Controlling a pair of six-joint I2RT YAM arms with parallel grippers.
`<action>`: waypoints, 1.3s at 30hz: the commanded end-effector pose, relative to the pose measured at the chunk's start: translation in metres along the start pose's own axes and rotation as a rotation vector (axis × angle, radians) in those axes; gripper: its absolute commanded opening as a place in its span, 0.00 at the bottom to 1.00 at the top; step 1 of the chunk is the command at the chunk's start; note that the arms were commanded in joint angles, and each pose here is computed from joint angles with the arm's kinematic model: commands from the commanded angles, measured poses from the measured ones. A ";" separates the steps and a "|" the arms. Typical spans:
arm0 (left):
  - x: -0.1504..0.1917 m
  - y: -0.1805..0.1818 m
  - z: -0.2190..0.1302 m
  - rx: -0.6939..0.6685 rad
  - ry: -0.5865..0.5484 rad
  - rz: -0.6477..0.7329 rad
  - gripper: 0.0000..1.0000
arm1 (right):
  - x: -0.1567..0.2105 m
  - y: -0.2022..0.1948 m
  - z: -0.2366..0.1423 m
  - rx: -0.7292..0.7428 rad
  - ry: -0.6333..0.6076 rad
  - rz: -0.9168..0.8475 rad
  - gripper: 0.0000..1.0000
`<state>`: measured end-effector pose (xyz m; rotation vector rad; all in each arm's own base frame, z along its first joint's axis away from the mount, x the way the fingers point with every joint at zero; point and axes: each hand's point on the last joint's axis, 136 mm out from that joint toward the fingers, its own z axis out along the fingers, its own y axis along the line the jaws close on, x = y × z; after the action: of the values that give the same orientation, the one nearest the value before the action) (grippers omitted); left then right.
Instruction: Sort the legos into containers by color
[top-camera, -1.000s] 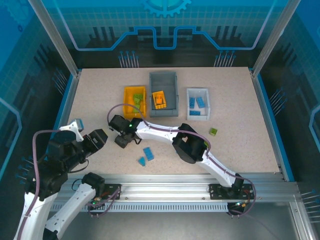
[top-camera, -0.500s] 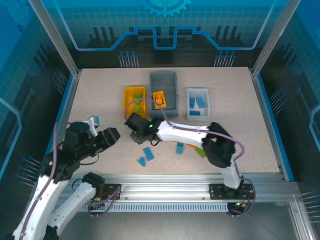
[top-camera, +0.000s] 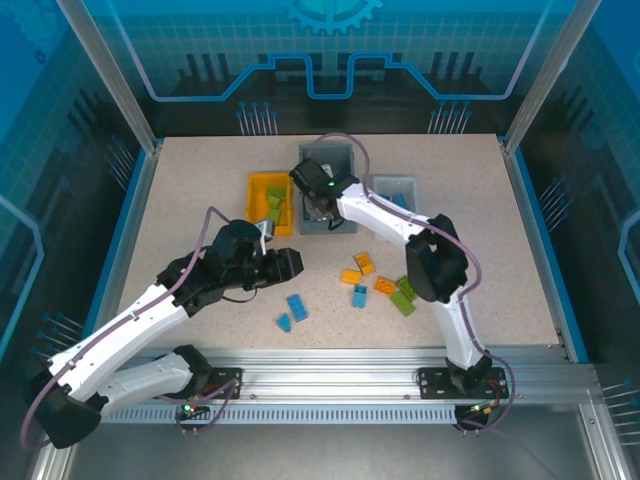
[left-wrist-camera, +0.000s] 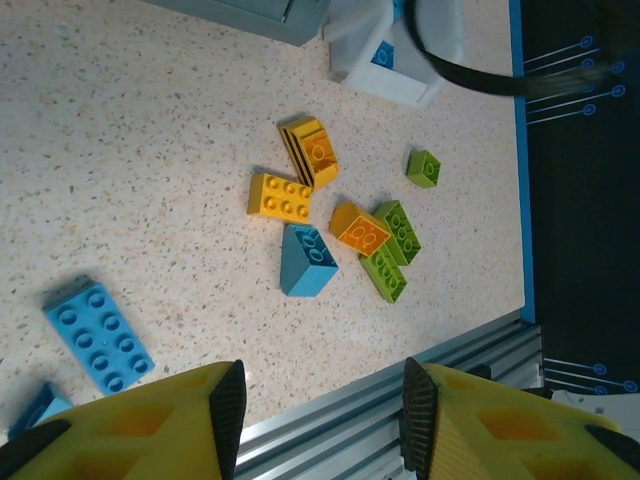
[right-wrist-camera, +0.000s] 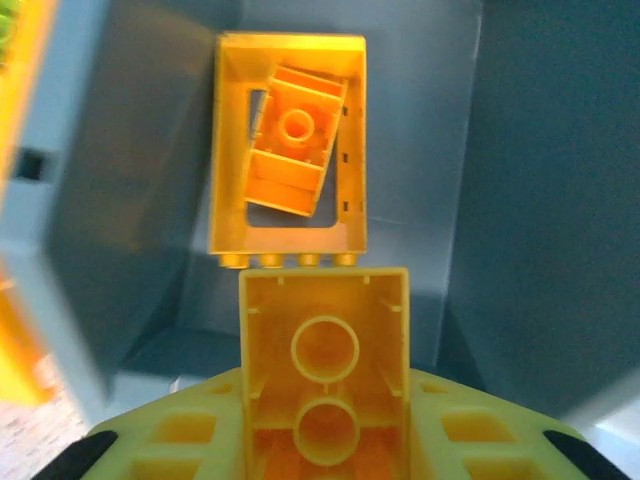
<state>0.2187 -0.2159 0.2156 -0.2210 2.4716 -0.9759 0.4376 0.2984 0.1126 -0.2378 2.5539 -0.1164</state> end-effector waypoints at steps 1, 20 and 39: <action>-0.006 -0.004 0.003 0.006 -0.051 0.007 0.49 | 0.001 -0.018 0.001 0.099 0.054 -0.001 0.36; 0.004 0.029 -0.001 -0.127 -0.037 0.022 0.49 | -0.029 -0.009 -0.090 0.052 -0.175 0.003 0.52; 0.045 0.045 0.044 -0.174 0.098 0.067 0.54 | 0.176 -0.104 -0.168 -0.089 -0.121 0.183 0.50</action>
<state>0.1971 -0.2039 0.1398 -0.2157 2.6481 -0.7259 0.2325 0.1968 0.1786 -0.2041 2.4148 0.0768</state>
